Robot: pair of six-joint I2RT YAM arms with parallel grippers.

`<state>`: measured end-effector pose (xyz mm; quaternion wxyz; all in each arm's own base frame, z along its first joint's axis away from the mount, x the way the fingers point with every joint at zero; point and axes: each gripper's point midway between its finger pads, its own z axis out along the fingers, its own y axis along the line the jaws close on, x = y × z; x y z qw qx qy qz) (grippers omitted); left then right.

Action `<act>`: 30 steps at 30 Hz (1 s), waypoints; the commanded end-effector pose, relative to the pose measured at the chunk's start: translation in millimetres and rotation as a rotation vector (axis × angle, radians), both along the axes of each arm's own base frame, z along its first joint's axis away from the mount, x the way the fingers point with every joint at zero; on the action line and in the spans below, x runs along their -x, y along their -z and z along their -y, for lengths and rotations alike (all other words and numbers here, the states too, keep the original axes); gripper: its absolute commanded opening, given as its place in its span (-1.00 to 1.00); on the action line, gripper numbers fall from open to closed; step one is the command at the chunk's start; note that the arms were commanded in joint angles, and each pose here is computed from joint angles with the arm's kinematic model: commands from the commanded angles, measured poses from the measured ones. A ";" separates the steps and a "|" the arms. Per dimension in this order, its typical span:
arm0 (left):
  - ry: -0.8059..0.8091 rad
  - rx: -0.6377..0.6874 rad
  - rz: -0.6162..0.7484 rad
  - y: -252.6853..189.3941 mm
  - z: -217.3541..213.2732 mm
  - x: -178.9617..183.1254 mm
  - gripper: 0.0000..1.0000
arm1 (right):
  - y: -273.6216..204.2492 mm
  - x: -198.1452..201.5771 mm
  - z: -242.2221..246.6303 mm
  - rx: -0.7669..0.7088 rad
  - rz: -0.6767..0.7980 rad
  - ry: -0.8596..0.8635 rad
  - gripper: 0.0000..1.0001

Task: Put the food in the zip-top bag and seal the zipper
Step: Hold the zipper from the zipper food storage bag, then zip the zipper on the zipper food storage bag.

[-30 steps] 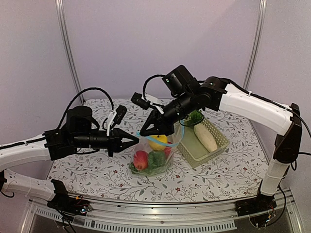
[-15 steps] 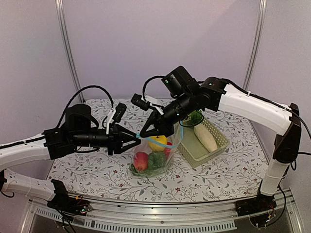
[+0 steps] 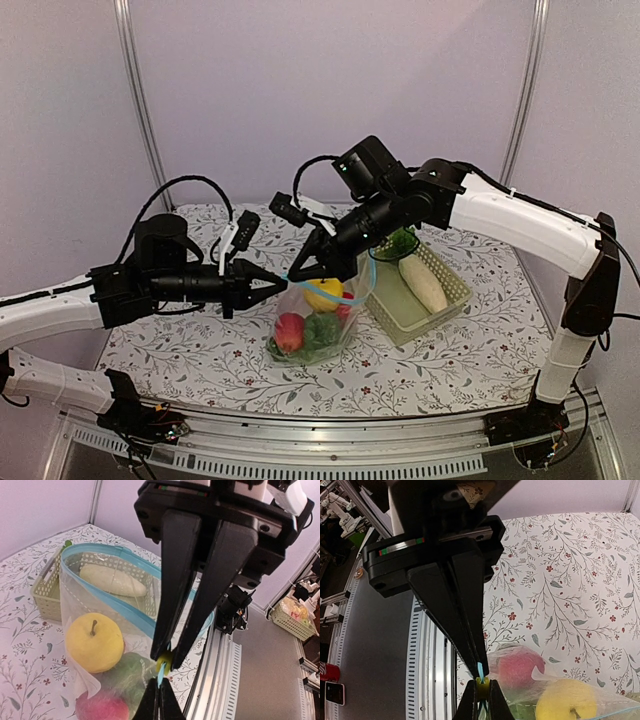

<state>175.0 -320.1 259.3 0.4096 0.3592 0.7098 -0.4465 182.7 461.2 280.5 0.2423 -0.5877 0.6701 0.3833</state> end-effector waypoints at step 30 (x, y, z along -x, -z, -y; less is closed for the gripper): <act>-0.346 0.077 -0.017 -26.4 -60.4 -73.7 -1.00 | 3.3 -47.8 45.5 0.100 0.144 0.249 -1.00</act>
